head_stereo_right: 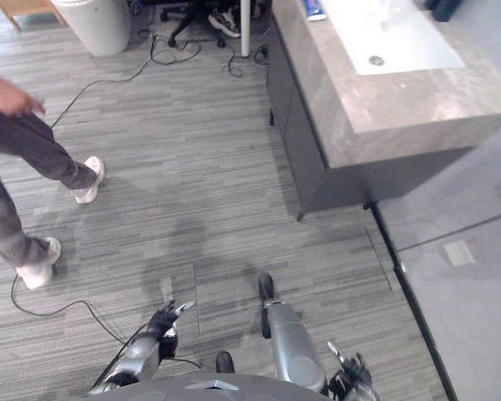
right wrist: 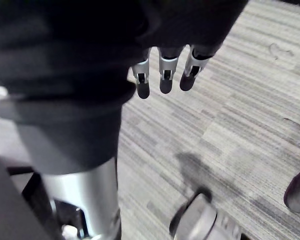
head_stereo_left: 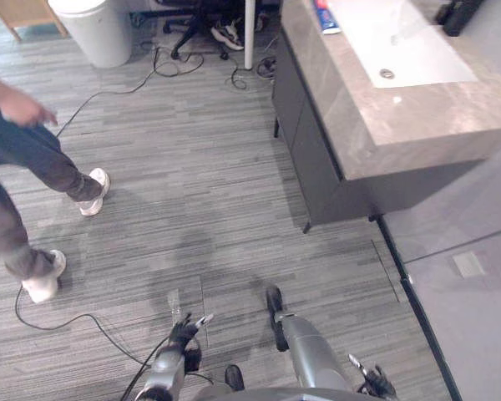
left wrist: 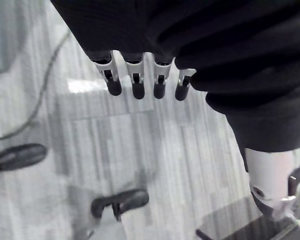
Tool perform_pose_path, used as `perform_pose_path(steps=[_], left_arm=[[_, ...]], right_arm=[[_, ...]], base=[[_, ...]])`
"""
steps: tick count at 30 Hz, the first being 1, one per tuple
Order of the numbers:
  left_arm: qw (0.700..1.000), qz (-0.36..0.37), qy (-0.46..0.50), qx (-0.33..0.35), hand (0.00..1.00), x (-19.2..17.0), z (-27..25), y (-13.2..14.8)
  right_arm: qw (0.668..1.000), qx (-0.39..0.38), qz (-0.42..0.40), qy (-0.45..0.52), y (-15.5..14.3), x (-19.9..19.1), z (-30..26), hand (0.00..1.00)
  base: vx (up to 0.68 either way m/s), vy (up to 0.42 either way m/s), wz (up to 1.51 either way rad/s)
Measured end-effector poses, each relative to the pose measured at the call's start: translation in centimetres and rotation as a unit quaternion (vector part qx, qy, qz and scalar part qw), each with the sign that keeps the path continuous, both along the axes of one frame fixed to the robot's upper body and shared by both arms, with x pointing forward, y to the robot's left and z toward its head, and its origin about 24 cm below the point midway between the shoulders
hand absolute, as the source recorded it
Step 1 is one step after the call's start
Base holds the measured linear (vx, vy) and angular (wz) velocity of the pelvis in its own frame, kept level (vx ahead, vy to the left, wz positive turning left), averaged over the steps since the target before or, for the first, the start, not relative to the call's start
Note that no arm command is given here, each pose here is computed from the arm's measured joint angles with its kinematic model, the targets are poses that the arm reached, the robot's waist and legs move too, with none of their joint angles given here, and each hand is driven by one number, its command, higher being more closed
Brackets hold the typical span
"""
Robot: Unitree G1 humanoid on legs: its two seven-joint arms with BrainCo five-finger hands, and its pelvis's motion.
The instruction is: Organize washtable
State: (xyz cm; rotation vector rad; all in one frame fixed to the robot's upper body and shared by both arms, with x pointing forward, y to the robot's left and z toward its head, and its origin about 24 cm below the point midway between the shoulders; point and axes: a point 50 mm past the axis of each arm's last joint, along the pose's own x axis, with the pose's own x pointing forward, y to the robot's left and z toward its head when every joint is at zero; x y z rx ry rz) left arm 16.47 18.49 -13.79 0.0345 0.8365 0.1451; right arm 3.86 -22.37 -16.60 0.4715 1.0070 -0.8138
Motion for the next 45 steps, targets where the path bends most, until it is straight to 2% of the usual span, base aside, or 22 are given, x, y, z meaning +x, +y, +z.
perform_pose_path(steps=[1,4,8,9,14,16,19,22,24,28,29,32,33,39,45], left_arm=[[1.000,0.009,0.000,-0.023,0.00,-0.1,-0.2,-1.1],[0.999,0.028,-0.007,-0.043,0.00,0.0,-0.1,-1.7],[0.997,0.056,-0.016,-0.056,0.00,-0.7,0.0,-1.8],[0.997,0.057,-0.016,-0.052,0.00,-0.9,0.0,-1.6],[0.998,0.051,-0.038,-0.027,0.00,-0.8,0.4,-0.5],[0.998,0.059,-0.015,-0.023,0.00,-2.2,-0.3,-0.5],[0.996,0.083,0.032,-0.022,0.00,-4.5,-1.4,0.2],[0.996,0.078,0.053,0.004,0.00,-5.4,-1.5,2.3],[0.995,0.074,0.061,0.005,0.00,-5.3,-1.5,2.5],[0.998,0.026,0.049,-0.013,0.00,-3.5,-1.4,-0.1],[0.999,0.019,0.024,-0.021,0.00,-1.9,-0.9,-0.9],[0.999,0.014,-0.012,-0.027,0.00,-0.2,0.0,-1.5],[0.999,0.010,-0.021,-0.038,0.00,0.1,0.1,-2.5],[0.997,0.044,0.023,-0.066,0.00,-3.3,-1.2,-3.4],[0.997,0.045,0.018,-0.062,0.00,-3.5,-1.1,-3.0]], right_arm=[[1.000,0.000,-0.021,0.018,-0.4,-1.6,-0.1,0.00],[0.999,-0.001,-0.032,-0.003,-0.5,-0.5,0.1,0.00],[0.996,-0.036,0.018,-0.084,-1.6,4.5,1.7,0.00],[0.991,-0.044,0.045,-0.120,-1.4,7.1,2.5,0.00],[0.982,-0.056,0.077,-0.161,-1.0,10.5,3.6,0.00],[0.983,-0.064,0.076,-0.153,-1.7,10.0,3.6,0.00],[0.990,-0.064,0.066,-0.107,-2.4,7.1,2.6,0.00],[0.998,-0.024,0.028,-0.052,-1.2,3.1,0.9,0.00],[0.999,-0.006,0.010,-0.033,-0.4,1.7,0.4,0.00],[0.999,-0.007,0.037,-0.027,-0.2,1.5,0.4,0.00],[0.999,-0.001,0.035,-0.021,0.1,0.8,0.2,0.00],[0.999,0.004,0.037,-0.006,0.5,-0.3,0.0,0.00],[1.000,0.003,0.029,-0.001,0.1,-1.0,0.0,0.00],[0.997,-0.011,0.062,-0.035,-0.1,1.0,0.6,0.00],[0.993,-0.022,0.081,-0.081,-0.2,4.5,1.4,0.00]], base=[[0.47,-0.198,0.56],[0.52,-0.234,0.26],[0.14,-0.087,-0.51],[-0.07,0.028,-0.63],[0.35,0.031,-0.51],[0.73,0.163,-0.65],[0.72,0.220,-0.65],[0.68,0.175,-0.03],[0.37,0.031,0.01],[0.43,0.041,-0.21],[0.48,0.041,0.31],[0.26,-0.076,0.73],[0.20,-0.161,0.96],[0.23,-0.184,0.24],[-0.13,-0.013,-0.18]])
